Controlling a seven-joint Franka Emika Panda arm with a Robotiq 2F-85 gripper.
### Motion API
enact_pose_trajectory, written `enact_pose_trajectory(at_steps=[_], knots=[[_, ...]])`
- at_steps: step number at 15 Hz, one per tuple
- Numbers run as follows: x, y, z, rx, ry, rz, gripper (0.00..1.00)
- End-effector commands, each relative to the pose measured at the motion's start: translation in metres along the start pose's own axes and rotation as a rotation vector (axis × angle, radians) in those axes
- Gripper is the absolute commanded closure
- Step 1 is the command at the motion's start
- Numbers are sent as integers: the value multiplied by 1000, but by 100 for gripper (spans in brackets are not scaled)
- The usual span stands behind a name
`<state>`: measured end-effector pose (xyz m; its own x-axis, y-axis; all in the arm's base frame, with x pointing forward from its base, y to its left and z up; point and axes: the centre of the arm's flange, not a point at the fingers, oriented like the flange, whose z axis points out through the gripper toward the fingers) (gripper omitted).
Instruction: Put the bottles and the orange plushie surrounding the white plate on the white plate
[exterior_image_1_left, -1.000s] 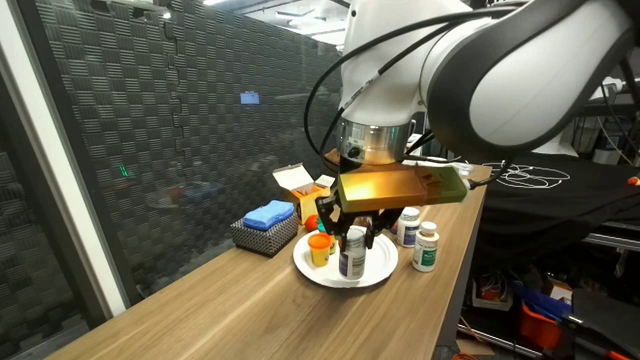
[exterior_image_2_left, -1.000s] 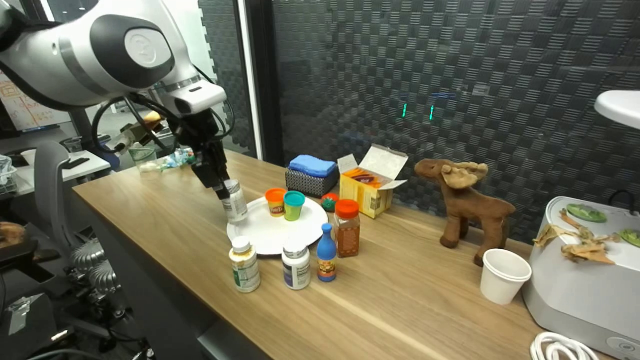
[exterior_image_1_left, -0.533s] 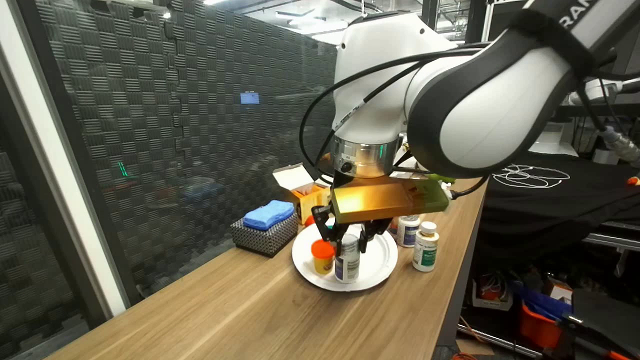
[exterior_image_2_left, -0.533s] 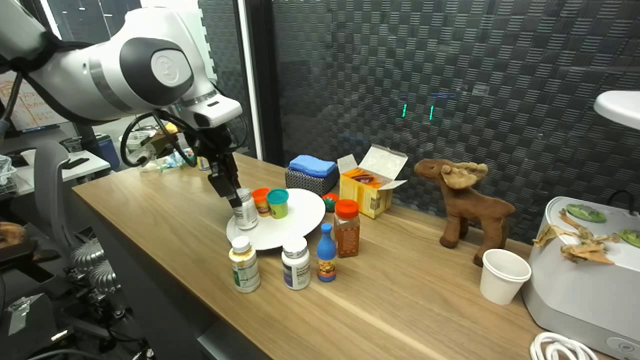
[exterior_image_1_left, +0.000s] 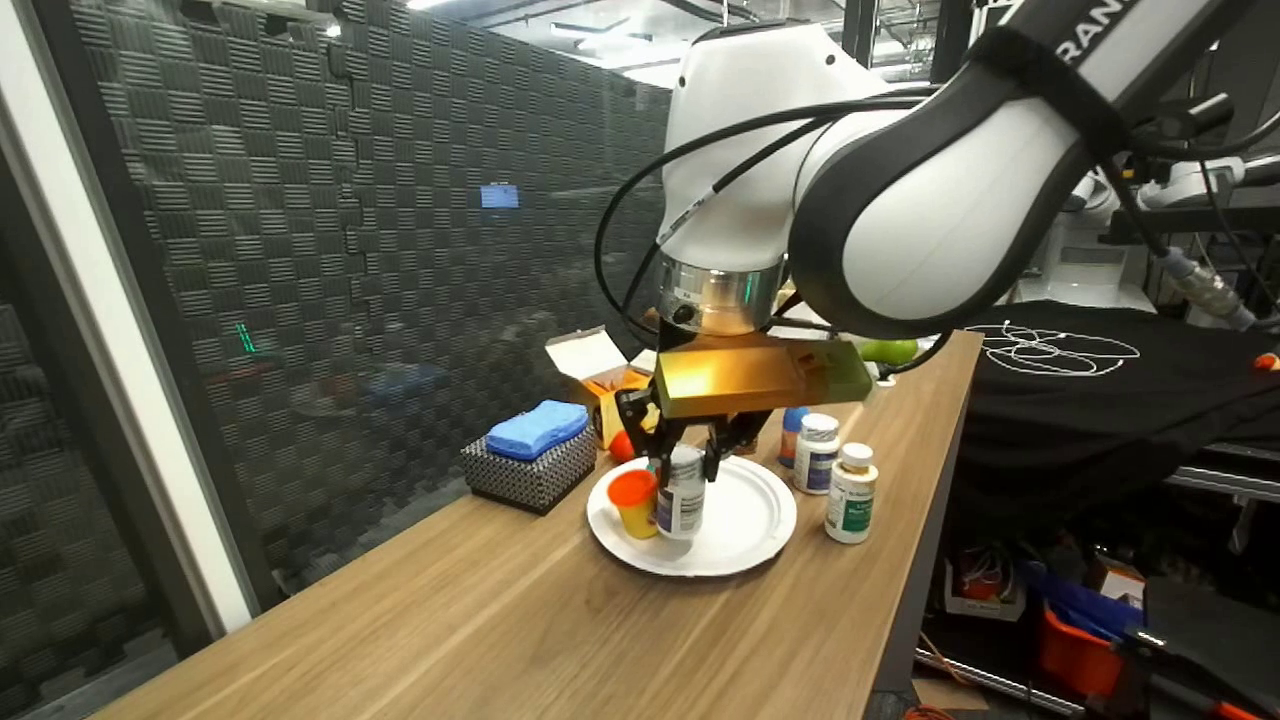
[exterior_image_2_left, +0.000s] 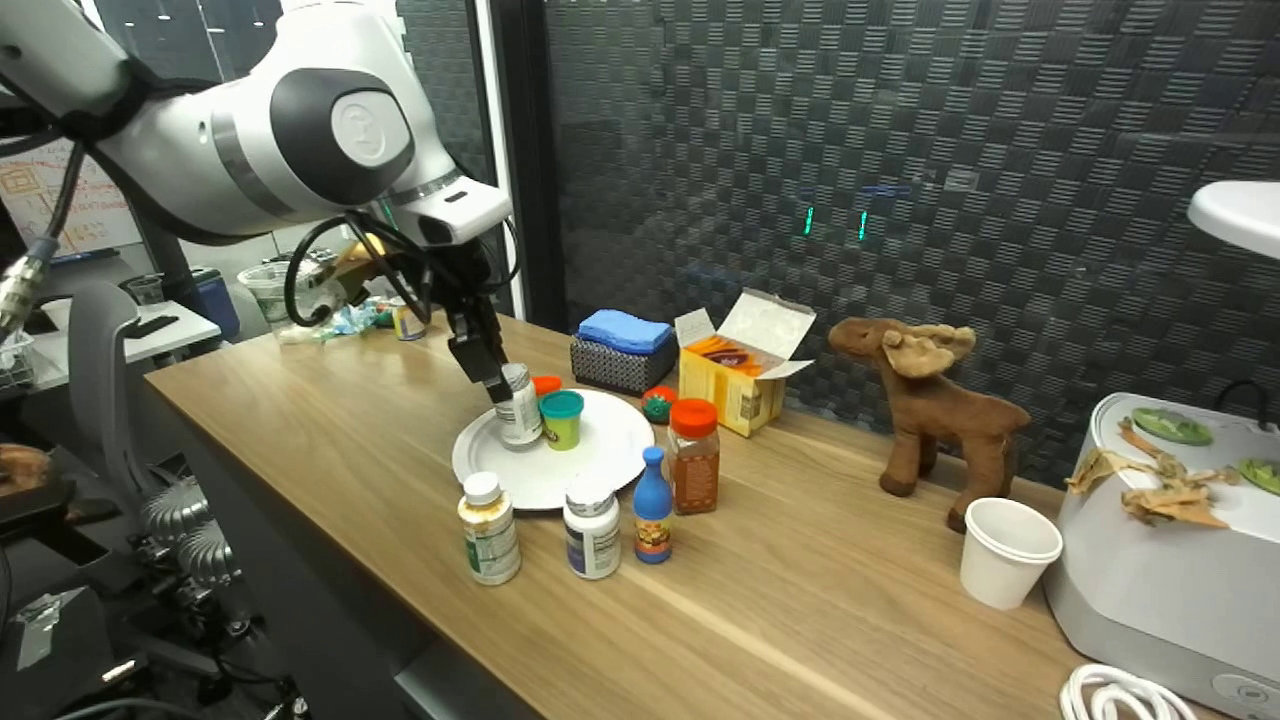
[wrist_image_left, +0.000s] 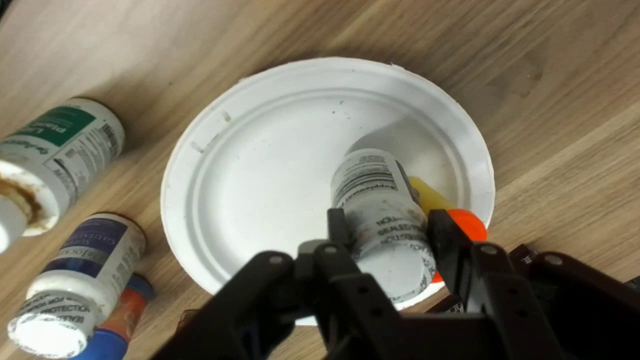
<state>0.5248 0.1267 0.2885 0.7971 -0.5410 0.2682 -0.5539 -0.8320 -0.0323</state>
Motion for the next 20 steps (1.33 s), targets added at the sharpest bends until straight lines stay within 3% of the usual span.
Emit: enact_pose_trajectory(at_steps=[1, 14, 15, 16, 17, 20], knots=[[3, -5, 7, 25, -12, -17, 80], [-11, 0, 17, 16, -40, -88, 80], [-12, 0, 16, 15, -41, -98, 74], [-11, 0, 14, 11, -35, -108, 30], [-8, 1, 8, 4, -23, -108, 30], [8, 9, -21, -8, 7, -76, 9]])
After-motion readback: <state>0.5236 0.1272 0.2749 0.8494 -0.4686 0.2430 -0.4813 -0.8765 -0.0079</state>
